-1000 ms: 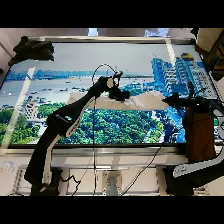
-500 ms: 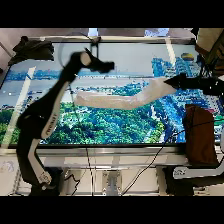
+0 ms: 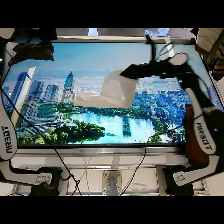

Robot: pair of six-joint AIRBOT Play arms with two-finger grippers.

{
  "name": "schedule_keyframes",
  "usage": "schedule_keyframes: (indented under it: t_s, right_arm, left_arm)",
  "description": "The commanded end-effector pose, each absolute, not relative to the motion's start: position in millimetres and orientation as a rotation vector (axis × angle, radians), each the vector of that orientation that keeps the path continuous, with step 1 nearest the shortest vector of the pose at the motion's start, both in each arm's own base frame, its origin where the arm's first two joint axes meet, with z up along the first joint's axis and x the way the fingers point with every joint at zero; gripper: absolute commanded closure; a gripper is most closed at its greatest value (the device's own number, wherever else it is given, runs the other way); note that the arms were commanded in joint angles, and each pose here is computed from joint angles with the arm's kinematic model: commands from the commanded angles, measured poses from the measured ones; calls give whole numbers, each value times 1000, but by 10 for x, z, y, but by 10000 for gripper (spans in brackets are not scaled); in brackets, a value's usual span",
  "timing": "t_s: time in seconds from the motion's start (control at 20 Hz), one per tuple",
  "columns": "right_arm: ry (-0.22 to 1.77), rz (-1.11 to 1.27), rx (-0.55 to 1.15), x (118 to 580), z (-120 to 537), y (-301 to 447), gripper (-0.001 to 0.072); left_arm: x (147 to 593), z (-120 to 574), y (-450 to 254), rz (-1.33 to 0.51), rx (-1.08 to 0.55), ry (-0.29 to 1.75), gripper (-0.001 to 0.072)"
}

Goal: Fold the shirts.

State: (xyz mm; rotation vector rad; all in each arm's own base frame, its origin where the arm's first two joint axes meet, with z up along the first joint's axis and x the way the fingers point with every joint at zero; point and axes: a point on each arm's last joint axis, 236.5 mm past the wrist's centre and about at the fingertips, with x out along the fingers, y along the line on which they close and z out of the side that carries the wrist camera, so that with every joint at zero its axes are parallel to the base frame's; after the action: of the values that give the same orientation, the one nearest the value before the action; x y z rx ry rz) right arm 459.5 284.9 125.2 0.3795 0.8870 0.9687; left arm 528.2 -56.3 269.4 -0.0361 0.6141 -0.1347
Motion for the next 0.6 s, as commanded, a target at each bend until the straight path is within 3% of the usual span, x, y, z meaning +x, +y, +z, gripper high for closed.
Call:
schedule_keyframes:
  t_s: [0.0, 0.15, 0.3, 0.35, 0.4, 0.45, 0.55]
  right_arm:
    - [871, 1031, 376, 4680, 912, 3839, 690]
    - [901, 1078, 522, 4823, 610, 4418, 690]
    - [979, 1221, 652, 4571, 485, 4743, 677]
    - [962, 1234, 633, 4564, 493, 4749, 612]
    - [950, 1237, 644, 4583, 567, 4731, 466]
    - [941, 1253, 638, 4592, 658, 4672, 397]
    - [926, 1291, 589, 4587, 873, 4434, 387]
  left_arm:
    - [5117, 2479, -33, -31, -3, 714, 691]
    - [5071, 2192, 67, -26, 19, 794, 691]
    - [5104, 2166, 71, -31, 33, 786, 692]
    - [5122, 2185, 72, -31, 33, 775, 691]
    - [5135, 2198, 73, -30, 33, 767, 691]
    - [5133, 2193, 72, -30, 33, 769, 692]
    - [5122, 2177, 70, -31, 32, 777, 691]
